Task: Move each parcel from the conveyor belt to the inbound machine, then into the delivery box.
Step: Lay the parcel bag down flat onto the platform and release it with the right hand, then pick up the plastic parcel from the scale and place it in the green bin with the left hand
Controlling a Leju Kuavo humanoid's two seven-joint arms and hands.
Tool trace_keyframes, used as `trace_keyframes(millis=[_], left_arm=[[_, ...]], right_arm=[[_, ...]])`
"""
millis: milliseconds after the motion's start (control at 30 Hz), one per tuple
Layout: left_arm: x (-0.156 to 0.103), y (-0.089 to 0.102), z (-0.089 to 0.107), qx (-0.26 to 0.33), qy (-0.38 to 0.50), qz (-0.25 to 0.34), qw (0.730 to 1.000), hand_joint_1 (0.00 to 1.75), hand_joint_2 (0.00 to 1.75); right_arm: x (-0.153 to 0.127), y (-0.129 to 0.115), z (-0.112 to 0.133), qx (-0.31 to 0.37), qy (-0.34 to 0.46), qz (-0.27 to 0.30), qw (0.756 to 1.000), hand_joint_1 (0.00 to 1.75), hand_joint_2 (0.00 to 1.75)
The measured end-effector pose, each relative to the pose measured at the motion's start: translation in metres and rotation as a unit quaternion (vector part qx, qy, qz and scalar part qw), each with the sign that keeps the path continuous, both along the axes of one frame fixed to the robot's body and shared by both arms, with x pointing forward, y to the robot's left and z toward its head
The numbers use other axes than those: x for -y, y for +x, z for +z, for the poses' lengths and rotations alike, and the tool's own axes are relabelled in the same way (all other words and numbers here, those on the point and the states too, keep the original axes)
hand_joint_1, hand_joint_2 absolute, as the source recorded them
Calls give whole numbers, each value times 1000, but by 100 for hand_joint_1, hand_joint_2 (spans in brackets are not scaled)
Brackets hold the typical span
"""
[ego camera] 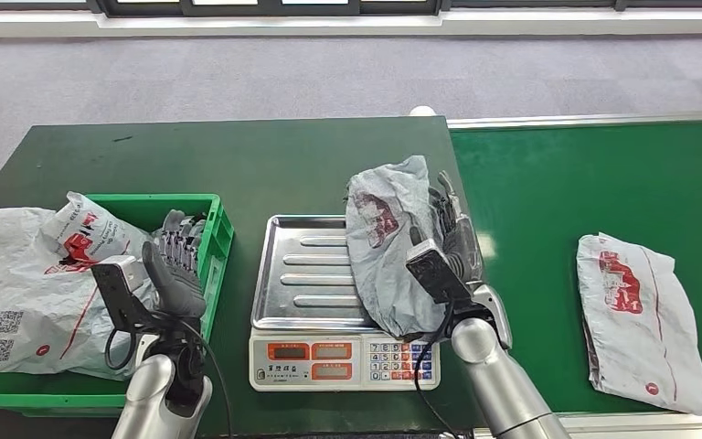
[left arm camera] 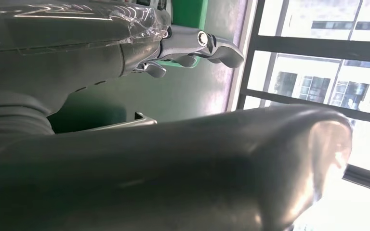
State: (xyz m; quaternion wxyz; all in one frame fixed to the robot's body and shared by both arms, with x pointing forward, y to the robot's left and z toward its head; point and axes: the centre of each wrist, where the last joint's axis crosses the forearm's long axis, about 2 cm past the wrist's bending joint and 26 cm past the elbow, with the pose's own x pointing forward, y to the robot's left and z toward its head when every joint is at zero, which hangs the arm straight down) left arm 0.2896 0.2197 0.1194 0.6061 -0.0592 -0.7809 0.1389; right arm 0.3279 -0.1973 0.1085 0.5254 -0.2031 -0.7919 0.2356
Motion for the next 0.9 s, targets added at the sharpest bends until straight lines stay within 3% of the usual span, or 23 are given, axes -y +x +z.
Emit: trace_keyframes(millis=[333, 600, 733, 900], left_arm=[[-2, -1, 2, 12, 5, 13, 1000, 0, 0], [-9, -6, 16, 62, 65, 31, 995, 0, 0], [-7, -5, 29, 100, 188, 27, 977, 0, 0], [11, -1, 44, 134, 295, -5, 946, 0, 0]], right_arm=[[1, -7, -6, -8, -7, 5, 1000, 0, 0], [11, -41, -9, -10, 48, 50, 998, 0, 0], [17, -57, 8, 48, 97, 68, 992, 0, 175], [20, -77, 44, 128, 144, 99, 976, 0, 175]])
